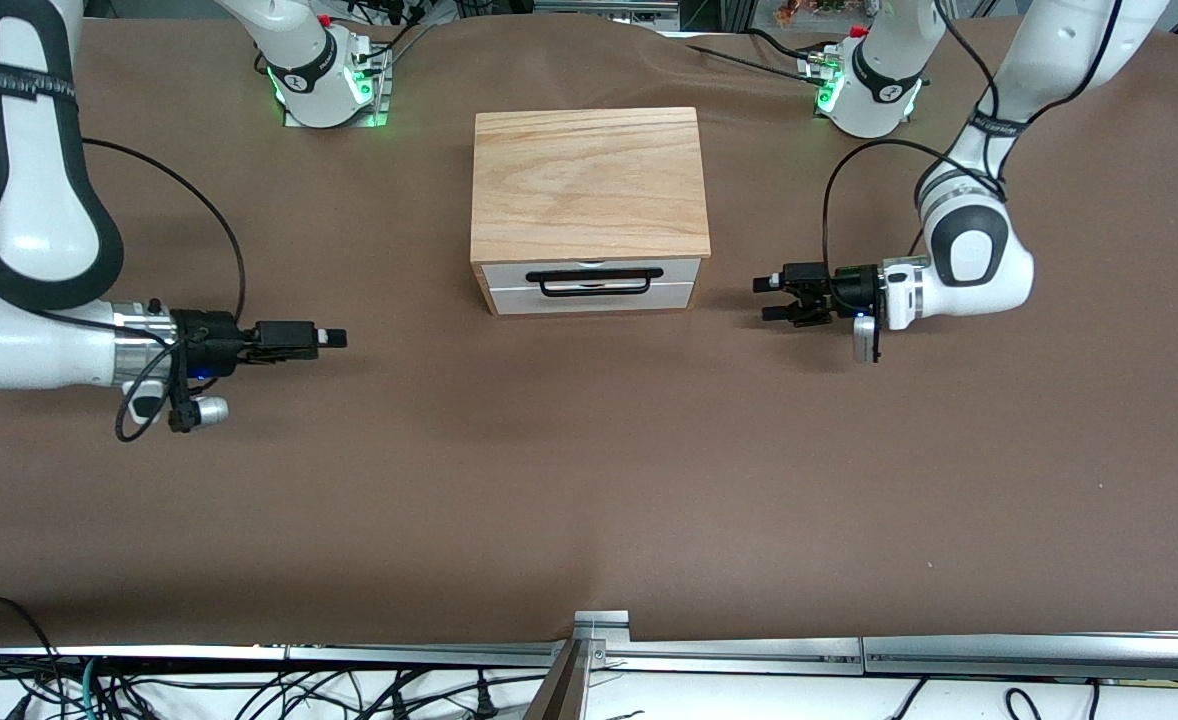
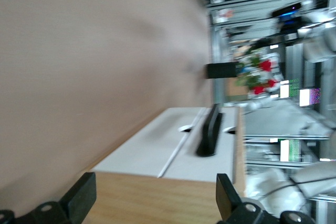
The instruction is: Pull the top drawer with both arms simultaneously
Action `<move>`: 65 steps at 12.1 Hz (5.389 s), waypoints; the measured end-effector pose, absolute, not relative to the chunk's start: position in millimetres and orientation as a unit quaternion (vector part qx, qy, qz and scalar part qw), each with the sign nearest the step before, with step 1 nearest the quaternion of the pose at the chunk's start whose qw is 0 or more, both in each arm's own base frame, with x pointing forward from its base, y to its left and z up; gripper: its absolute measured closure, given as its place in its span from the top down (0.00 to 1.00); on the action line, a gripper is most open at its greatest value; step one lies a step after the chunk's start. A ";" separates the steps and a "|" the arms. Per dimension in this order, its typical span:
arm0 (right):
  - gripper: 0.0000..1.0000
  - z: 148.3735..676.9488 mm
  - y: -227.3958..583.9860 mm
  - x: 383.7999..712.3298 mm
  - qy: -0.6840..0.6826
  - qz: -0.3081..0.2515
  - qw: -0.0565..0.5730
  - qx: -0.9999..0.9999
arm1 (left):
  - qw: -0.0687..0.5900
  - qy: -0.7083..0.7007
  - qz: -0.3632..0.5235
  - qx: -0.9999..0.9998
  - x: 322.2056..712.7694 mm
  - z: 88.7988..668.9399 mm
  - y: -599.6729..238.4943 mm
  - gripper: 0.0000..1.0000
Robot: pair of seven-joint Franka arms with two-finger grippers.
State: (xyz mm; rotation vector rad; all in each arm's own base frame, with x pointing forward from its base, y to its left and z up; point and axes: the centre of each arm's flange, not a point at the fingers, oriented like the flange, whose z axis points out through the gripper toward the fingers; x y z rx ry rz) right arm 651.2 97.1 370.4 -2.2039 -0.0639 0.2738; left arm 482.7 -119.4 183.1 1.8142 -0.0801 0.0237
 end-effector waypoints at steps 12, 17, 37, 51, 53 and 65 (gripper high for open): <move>1.00 187.1 264.2 604.4 -0.095 0.037 0.685 -0.721 | 0.737 0.031 0.007 0.675 471.0 137.1 -243.0 0.65; 1.00 160.0 289.8 574.1 -0.110 0.054 0.689 -0.715 | 0.721 0.028 -0.006 0.692 459.8 130.7 -261.4 0.67; 0.47 142.1 323.2 522.7 -0.134 0.089 0.704 -0.691 | 0.702 0.011 0.002 0.712 454.0 150.3 -270.3 0.18; 0.17 147.6 319.5 522.2 -0.132 0.086 0.704 -0.693 | 0.703 0.011 0.001 0.712 453.9 150.3 -270.5 0.18; 0.18 147.8 319.5 522.2 -0.132 0.086 0.704 -0.693 | 0.703 0.011 0.001 0.712 453.9 150.3 -270.5 0.18; 0.18 149.6 318.4 527.0 -0.133 0.082 0.701 -0.696 | 0.708 0.016 0.000 0.707 457.6 147.5 -271.3 0.18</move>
